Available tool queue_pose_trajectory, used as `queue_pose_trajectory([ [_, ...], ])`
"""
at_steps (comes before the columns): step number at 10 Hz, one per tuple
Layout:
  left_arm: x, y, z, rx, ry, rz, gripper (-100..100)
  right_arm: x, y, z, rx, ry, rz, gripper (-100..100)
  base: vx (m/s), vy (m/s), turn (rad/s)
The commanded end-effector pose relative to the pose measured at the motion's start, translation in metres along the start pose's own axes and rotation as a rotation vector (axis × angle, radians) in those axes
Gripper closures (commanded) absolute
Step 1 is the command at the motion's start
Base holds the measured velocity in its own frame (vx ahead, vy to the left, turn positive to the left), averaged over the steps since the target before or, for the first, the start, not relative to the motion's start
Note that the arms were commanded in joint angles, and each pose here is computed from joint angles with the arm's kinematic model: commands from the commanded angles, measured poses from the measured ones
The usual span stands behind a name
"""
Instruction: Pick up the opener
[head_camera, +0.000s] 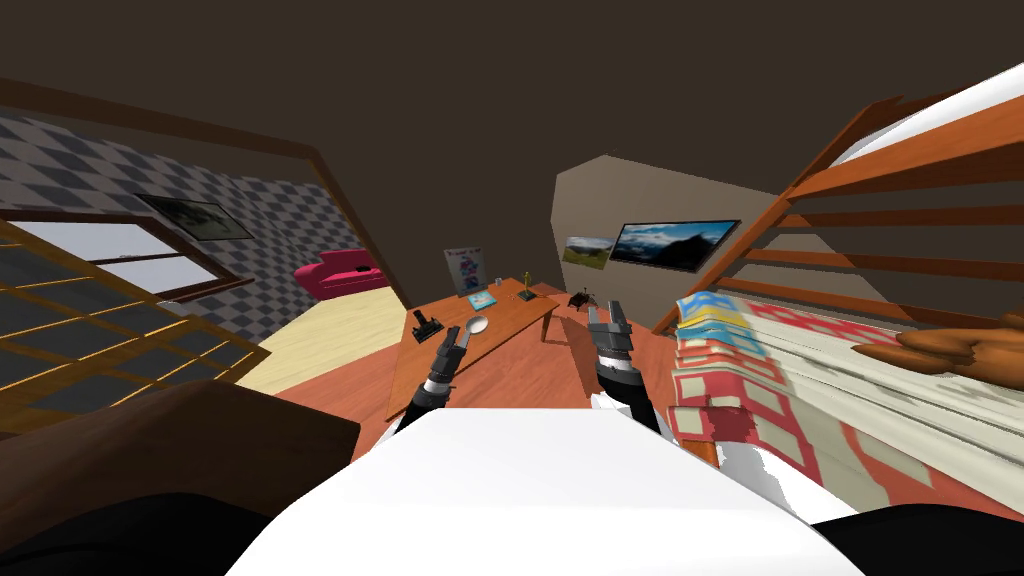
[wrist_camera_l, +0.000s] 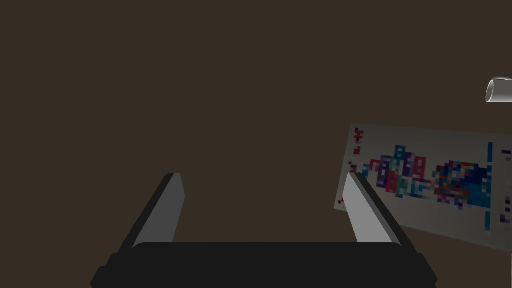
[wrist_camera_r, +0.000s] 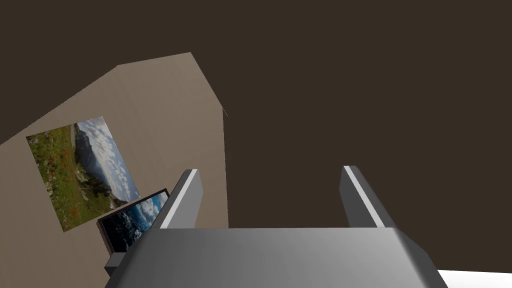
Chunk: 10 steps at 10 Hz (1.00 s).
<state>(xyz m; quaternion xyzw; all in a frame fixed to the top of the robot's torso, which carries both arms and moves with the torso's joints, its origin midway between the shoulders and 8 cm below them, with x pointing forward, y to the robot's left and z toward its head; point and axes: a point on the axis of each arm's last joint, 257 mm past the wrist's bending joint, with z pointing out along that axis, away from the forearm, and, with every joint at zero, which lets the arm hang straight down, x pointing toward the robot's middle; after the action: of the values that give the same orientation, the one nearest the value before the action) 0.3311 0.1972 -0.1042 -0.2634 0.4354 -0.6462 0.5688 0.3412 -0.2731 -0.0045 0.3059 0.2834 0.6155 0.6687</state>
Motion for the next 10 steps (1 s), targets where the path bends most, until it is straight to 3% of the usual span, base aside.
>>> queue_pose_trajectory([
  [1, -0.001, 0.005, -0.003, -0.012, 0.005, -0.007, -100, 0.000, 0.000, 0.000, 0.000, 0.000, 0.000, 0, -0.005, 0.004, 0.015],
  [5, -0.001, 0.005, -0.003, -0.012, 0.005, -0.007, -100, 0.000, 0.000, 0.000, 0.000, 0.000, 0.000, 0, -0.018, 0.001, 0.003],
  [6, 0.008, 0.027, -0.019, -0.073, 0.033, -0.047, -100, 0.000, 0.000, 0.000, 0.000, 0.000, 0.000, 0, 0.028, -0.034, -0.138],
  [10, 0.008, 0.027, -0.019, -0.073, 0.033, -0.047, -100, 0.000, 0.000, 0.000, 0.000, 0.000, 0.000, 0, -0.009, -0.003, -0.014],
])
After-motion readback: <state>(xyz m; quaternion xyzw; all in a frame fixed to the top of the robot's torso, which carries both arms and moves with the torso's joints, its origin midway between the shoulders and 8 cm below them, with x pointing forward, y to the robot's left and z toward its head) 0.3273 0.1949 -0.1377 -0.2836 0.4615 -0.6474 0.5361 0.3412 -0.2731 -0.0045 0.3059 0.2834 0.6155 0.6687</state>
